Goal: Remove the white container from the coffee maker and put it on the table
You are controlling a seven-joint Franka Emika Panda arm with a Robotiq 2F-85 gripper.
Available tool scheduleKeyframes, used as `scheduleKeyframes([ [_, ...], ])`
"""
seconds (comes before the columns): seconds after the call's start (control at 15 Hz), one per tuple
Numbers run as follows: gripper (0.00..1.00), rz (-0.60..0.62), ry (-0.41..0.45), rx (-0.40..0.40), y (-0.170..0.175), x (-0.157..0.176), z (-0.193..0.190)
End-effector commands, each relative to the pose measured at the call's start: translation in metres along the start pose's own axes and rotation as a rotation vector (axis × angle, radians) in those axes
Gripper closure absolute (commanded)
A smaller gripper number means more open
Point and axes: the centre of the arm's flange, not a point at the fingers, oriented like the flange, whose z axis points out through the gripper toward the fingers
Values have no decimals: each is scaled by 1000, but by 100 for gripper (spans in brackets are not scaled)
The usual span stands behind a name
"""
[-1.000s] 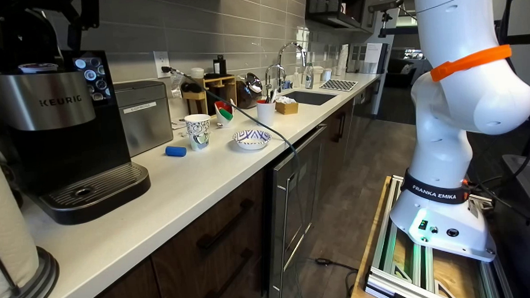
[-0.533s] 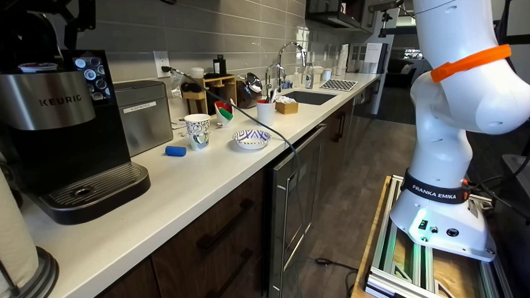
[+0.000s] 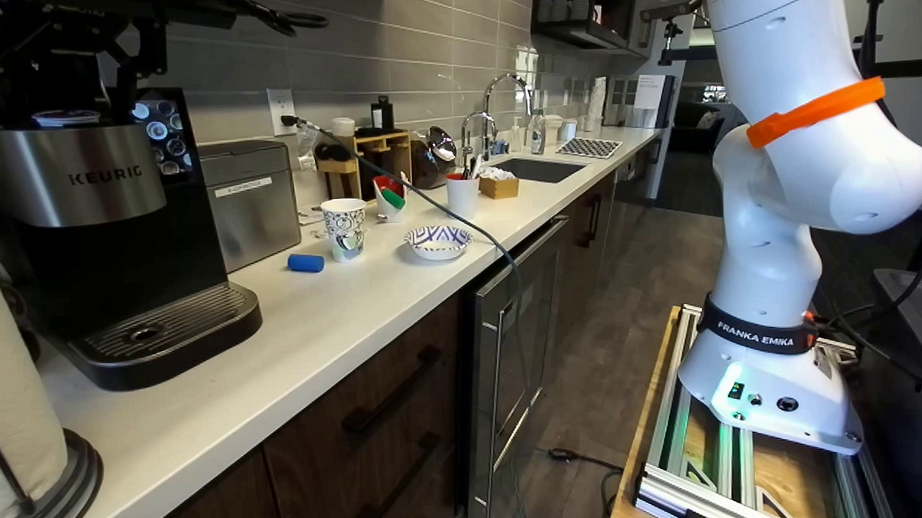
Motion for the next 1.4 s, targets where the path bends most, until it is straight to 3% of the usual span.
scheduleKeyframes([
  [0.0,8,37,13,-6,-11,3,7],
  [0.07,14,42,13,-5,-12,3,8],
  [0.2,14,49,13,-5,-13,3,11],
  [0.47,25,62,20,-5,-12,4,13],
  [0.6,44,65,30,0,-13,5,11],
  [0.87,72,55,47,-5,-14,8,1],
  [1.13,72,43,75,-22,-11,12,-21],
  [1.33,72,26,38,-17,3,10,-41],
])
